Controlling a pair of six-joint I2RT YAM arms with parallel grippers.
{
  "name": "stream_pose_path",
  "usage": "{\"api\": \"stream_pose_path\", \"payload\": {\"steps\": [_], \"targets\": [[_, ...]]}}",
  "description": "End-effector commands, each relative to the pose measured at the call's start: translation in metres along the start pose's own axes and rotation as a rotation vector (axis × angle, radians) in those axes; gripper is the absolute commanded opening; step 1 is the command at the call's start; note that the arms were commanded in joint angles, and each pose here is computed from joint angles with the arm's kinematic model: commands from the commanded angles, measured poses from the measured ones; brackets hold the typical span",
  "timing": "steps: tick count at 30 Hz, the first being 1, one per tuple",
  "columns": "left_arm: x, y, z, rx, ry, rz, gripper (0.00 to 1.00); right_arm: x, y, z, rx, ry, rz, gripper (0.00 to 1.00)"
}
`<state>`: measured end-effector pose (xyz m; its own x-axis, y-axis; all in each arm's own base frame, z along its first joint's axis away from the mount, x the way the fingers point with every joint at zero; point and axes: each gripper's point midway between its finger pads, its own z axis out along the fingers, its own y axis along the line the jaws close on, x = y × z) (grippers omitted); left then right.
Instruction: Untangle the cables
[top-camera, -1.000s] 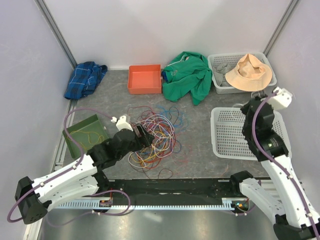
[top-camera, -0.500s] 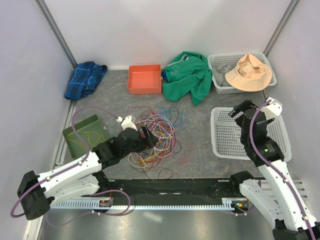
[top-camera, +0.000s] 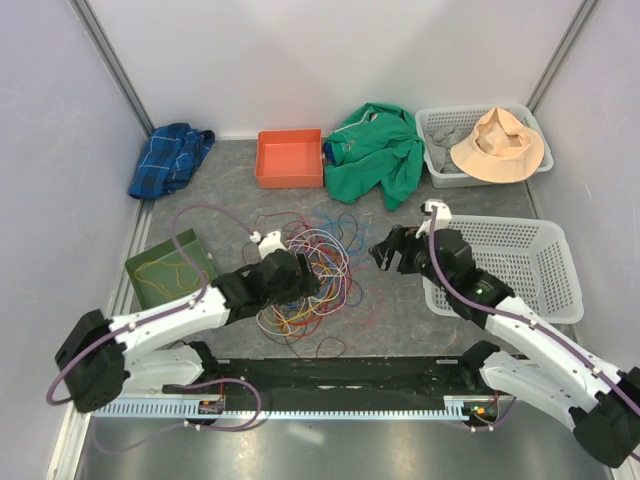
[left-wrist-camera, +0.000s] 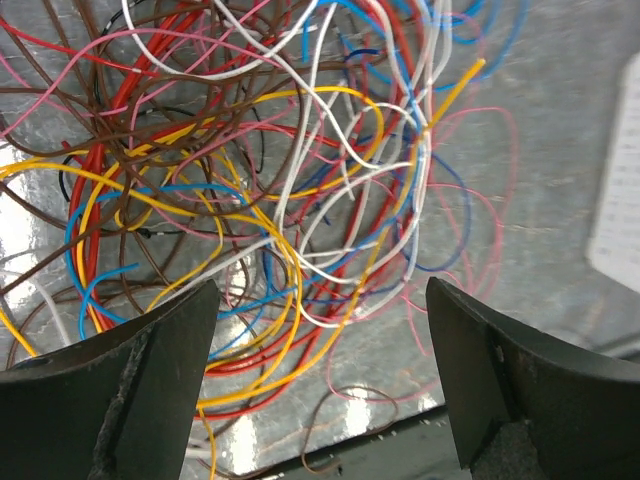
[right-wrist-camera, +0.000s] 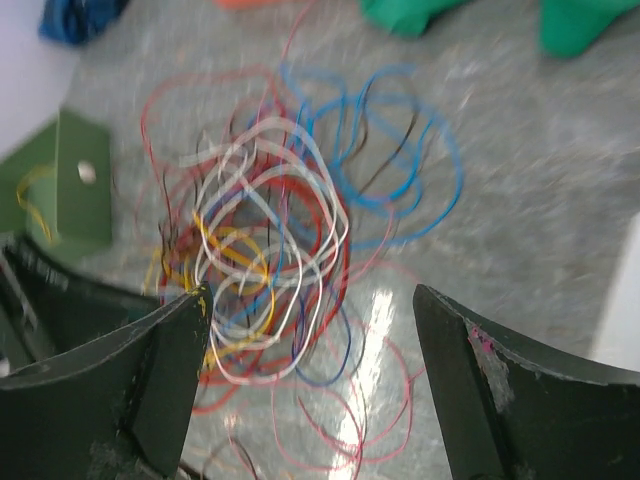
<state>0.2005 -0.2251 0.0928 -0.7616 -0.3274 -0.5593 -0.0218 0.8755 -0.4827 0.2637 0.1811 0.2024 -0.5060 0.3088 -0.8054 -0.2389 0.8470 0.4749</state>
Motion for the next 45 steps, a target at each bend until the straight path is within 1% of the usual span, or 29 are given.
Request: {"api": "stream_pose_path", "payload": {"steps": [1, 2, 6, 8, 9, 10, 11, 12, 14, 15, 17, 20, 21, 22, 23, 26, 27, 29, 30, 31, 32, 33, 34, 38, 39, 42, 45], "targets": [[-0.020, -0.020, 0.012, -0.044, -0.032, -0.002, 0.90, 0.023, 0.019, 0.009, -0.106, 0.000, -0.030, 0.89], [-0.021, -0.022, 0.015, -0.049, -0.031, 0.003, 0.90, 0.025, 0.020, 0.011, -0.116, -0.005, -0.035, 0.89], [-0.030, -0.039, 0.031, -0.058, -0.043, 0.029, 0.89, 0.045, 0.012, 0.016, -0.110, 0.043, -0.057, 0.89], [-0.024, -0.035, 0.046, -0.103, -0.021, 0.052, 0.88, 0.053, 0.010, 0.016, -0.112, 0.056, -0.061, 0.89], [-0.028, -0.039, 0.050, -0.113, -0.031, 0.051, 0.86, 0.056, 0.010, 0.016, -0.121, 0.062, -0.061, 0.89], [-0.021, -0.032, 0.061, -0.156, -0.011, 0.060, 0.85, 0.059, 0.009, 0.015, -0.125, 0.065, -0.060, 0.89], [-0.024, -0.035, 0.066, -0.164, -0.015, 0.053, 0.82, 0.060, 0.008, 0.014, -0.127, 0.064, -0.060, 0.89], [-0.022, -0.031, 0.070, -0.191, -0.013, 0.043, 0.76, 0.061, 0.008, 0.013, -0.131, 0.065, -0.060, 0.89], [-0.013, -0.021, 0.082, -0.244, 0.015, 0.042, 0.71, 0.061, 0.008, 0.010, -0.137, 0.060, -0.059, 0.89], [-0.013, -0.021, 0.086, -0.255, 0.019, 0.025, 0.65, 0.060, 0.007, 0.009, -0.137, 0.054, -0.065, 0.89], [-0.010, -0.016, 0.091, -0.280, 0.029, 0.024, 0.59, 0.058, 0.005, 0.006, -0.132, 0.041, -0.070, 0.89], [-0.012, -0.013, 0.091, -0.299, 0.018, 0.023, 0.36, 0.054, 0.005, 0.003, -0.129, 0.028, -0.082, 0.90], [-0.018, -0.014, 0.088, -0.297, 0.000, 0.022, 0.19, 0.053, 0.005, 0.002, -0.129, 0.026, -0.084, 0.89], [-0.021, -0.014, 0.085, -0.295, -0.008, 0.024, 0.08, 0.052, 0.006, 0.002, -0.131, 0.021, -0.088, 0.89], [-0.024, -0.015, 0.081, -0.294, -0.016, 0.027, 0.02, 0.052, 0.006, 0.001, -0.133, 0.024, -0.089, 0.90], [-0.042, -0.028, 0.058, -0.234, -0.055, 0.034, 0.02, 0.051, 0.009, 0.000, -0.143, 0.023, -0.088, 0.90], [-0.048, -0.037, 0.048, -0.190, -0.056, 0.046, 0.02, 0.050, 0.010, -0.001, -0.152, 0.023, -0.090, 0.89], [-0.068, -0.064, 0.018, -0.055, -0.093, 0.061, 0.02, 0.045, 0.015, -0.004, -0.174, 0.008, -0.088, 0.90], [-0.074, -0.081, 0.007, 0.038, -0.094, 0.118, 0.02, 0.044, 0.020, -0.006, -0.199, 0.004, -0.086, 0.90], [-0.088, -0.096, -0.016, 0.126, -0.138, 0.123, 0.02, 0.036, 0.027, -0.009, -0.224, -0.024, -0.080, 0.90], [-0.091, -0.102, -0.025, 0.173, -0.151, 0.139, 0.02, 0.033, 0.035, -0.013, -0.265, -0.026, -0.069, 0.90], [-0.096, -0.116, -0.036, 0.254, -0.174, 0.165, 0.02, 0.029, 0.047, -0.018, -0.319, -0.027, -0.062, 0.90], [-0.104, -0.123, -0.054, 0.310, -0.206, 0.170, 0.02, 0.019, 0.056, -0.022, -0.360, -0.059, -0.055, 0.90], [-0.113, -0.138, -0.082, 0.408, -0.232, 0.223, 0.02, -0.002, 0.086, -0.036, -0.478, -0.095, -0.024, 0.91], [-0.111, -0.141, -0.087, 0.434, -0.224, 0.232, 0.02, -0.012, 0.095, -0.039, -0.511, -0.118, -0.010, 0.91], [-0.111, -0.151, -0.104, 0.514, -0.231, 0.262, 0.02, -0.024, 0.114, -0.047, -0.594, -0.138, 0.006, 0.91], [-0.115, -0.154, -0.117, 0.555, -0.257, 0.287, 0.02, -0.033, 0.128, -0.052, -0.667, -0.167, 0.014, 0.91]]}}
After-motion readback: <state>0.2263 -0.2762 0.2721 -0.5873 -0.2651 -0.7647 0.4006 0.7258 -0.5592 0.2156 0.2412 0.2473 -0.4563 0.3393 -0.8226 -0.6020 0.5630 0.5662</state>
